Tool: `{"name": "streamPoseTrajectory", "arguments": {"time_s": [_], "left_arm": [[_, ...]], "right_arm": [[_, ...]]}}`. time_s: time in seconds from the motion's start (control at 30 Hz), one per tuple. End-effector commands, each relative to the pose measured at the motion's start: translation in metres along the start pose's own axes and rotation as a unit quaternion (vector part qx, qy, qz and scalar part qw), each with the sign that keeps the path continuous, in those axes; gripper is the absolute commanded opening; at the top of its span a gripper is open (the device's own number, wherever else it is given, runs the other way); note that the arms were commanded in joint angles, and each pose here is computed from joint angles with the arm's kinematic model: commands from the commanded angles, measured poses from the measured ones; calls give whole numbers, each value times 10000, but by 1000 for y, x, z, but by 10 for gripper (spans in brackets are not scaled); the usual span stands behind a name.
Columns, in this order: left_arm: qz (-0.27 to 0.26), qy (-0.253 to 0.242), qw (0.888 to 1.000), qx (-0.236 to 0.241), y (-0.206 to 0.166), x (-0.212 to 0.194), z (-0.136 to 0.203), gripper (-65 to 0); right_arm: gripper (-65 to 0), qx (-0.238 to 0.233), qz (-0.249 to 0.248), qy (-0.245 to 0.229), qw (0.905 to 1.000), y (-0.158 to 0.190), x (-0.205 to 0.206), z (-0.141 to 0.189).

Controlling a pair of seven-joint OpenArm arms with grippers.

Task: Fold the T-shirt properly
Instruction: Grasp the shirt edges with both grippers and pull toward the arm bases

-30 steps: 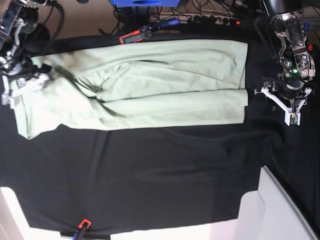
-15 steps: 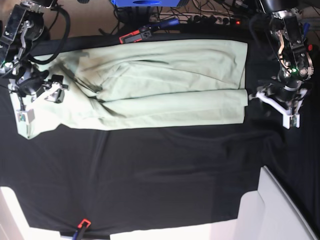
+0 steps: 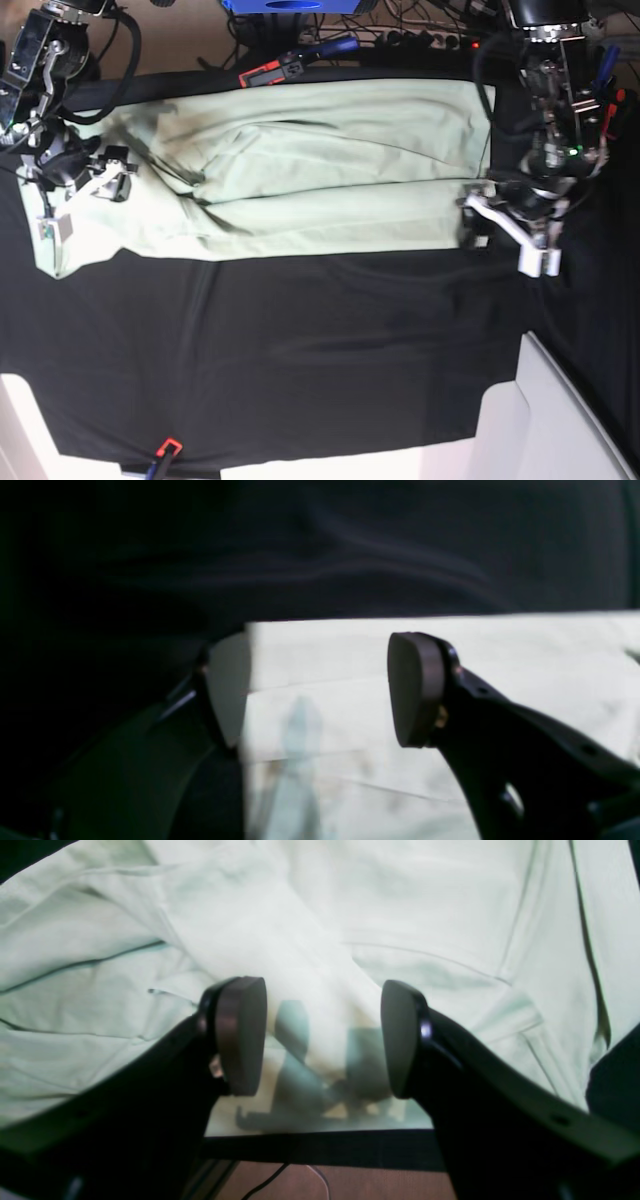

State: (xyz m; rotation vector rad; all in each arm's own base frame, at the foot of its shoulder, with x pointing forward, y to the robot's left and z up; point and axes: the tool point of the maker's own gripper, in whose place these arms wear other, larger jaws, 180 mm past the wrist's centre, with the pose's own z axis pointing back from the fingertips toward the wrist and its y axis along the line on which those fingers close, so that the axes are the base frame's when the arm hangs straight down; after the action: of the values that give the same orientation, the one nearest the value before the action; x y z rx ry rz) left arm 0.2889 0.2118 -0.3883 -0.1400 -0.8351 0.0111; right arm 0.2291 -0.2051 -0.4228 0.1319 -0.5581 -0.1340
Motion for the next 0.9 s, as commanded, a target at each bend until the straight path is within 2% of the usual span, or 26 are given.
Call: {"name": "streamPoseTrajectory", "arguments": {"time_s": [0.0, 0.07, 0.1, 0.13, 0.23, 0.27, 0.43, 0.57, 0.77, 0.83, 0.87], "left_arm": [[-52, -144, 9999, -61, -3, 9, -1, -233], [-79, 80, 9997, -236, -15, -5, -10, -247], [-79, 263, 9990, -340, -22, -18, -17, -282], [-98, 290, 9986, -442, -30, -20, -25, -338], [-140, 296, 9966, -758, -54, -33, -48, -591], [-133, 318, 9961, -811, -58, -39, -53, -630], [32, 345, 9964, -777, -55, -61, -70, -637], [110, 188, 9976, -654, -43, -66, -73, -640], [82, -23, 9981, -617, -38, -57, -72, -645], [67, -72, 9979, -642, -40, -53, -71, -647], [43, -154, 9976, -678, -43, -47, -69, -648]], "right_arm": [[-303, -1, 64, -256, 9997, -1, 16, 4], [-303, 6, 94, -446, 9990, -1, 30, 4], [-303, 8, 98, -576, 9983, -1, 37, 4], [-303, 27, 85, -702, 9975, 0, 45, 3], [-303, 15, 83, -896, 9959, -6, 63, -4], [-303, 22, 59, -883, 9961, -9, 66, -9], [-303, 23, -141, -580, 9982, -32, 76, -39], [-303, -46, -306, -777, 9965, -54, 91, -54], [-306, -93, -625, -698, 9956, -78, 92, -76], [-354, -87, -703, -695, 9951, -80, 92, -81], [-411, -103, -727, -672, 9950, -83, 91, -82]]}}
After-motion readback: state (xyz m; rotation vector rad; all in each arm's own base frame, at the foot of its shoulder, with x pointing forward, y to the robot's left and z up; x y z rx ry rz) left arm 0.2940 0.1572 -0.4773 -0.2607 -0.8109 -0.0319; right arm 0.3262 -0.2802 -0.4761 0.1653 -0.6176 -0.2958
